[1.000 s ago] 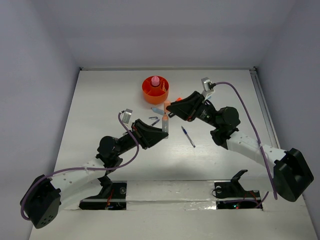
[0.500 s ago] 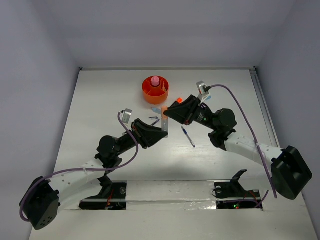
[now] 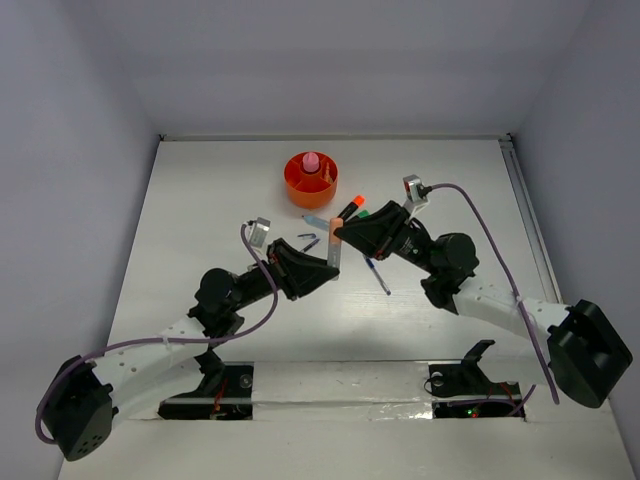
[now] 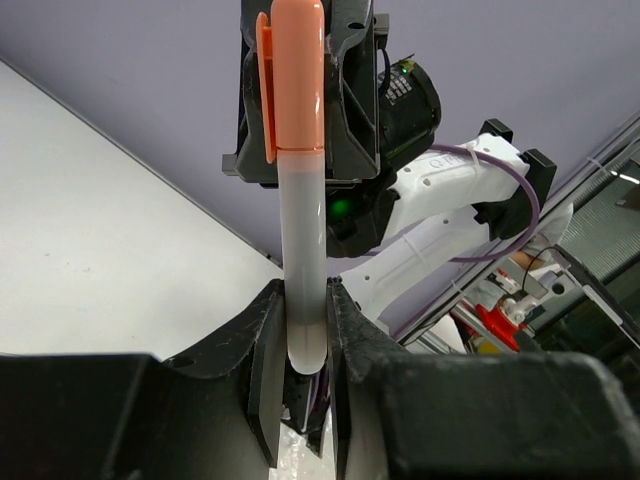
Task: Sort the stationery into containers
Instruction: Close the pen cap on the pen.
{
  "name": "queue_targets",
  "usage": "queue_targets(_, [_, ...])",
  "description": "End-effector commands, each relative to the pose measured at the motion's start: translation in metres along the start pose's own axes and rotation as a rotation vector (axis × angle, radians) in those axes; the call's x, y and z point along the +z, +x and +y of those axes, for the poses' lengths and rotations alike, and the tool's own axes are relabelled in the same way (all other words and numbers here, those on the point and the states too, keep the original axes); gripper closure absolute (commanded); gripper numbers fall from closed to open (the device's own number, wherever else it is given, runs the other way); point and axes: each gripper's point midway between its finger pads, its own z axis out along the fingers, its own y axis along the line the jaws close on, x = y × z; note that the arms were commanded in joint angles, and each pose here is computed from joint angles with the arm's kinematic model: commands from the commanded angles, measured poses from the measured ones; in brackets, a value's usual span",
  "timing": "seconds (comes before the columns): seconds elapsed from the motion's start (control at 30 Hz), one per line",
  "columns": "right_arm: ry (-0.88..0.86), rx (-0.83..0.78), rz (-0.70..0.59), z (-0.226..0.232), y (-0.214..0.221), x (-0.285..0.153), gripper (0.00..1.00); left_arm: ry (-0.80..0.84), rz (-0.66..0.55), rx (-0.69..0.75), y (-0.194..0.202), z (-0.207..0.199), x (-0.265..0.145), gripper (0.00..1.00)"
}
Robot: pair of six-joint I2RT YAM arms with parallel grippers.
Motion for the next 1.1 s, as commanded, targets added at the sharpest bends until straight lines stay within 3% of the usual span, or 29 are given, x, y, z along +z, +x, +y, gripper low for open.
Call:
queue_targets(0.0, [-0.038,0.03,0.116,0.004,0.041,-0.014,1.0,0.19,-0.243,0.136,-0.081,-0.071,0.012,1.0])
queue_targets(0.4, [0.081,0.091,0.26,-0.018,0.096,-0.045,1.0,0.245,-0.286,0.222,-0.122,-0.109,0.028,1.0])
queue_targets(0.77, [0.235,0.181,0.398,-0.038,0.163,-0.091,1.0,0.259,-0.271,0.199,-0.134,-0.114,0.034,1.0])
queue_targets(0.87, [0.253,0.181,0.382,-0.041,0.163,-0.094,1.0,0.24,-0.265,0.204,-0.135,-0.109,0.036,1.0])
queue_targets(1.07, [0.274,0.059,0.25,-0.033,0.113,-0.058,1.0,0.101,-0.211,0.163,-0.111,-0.068,0.032,0.98])
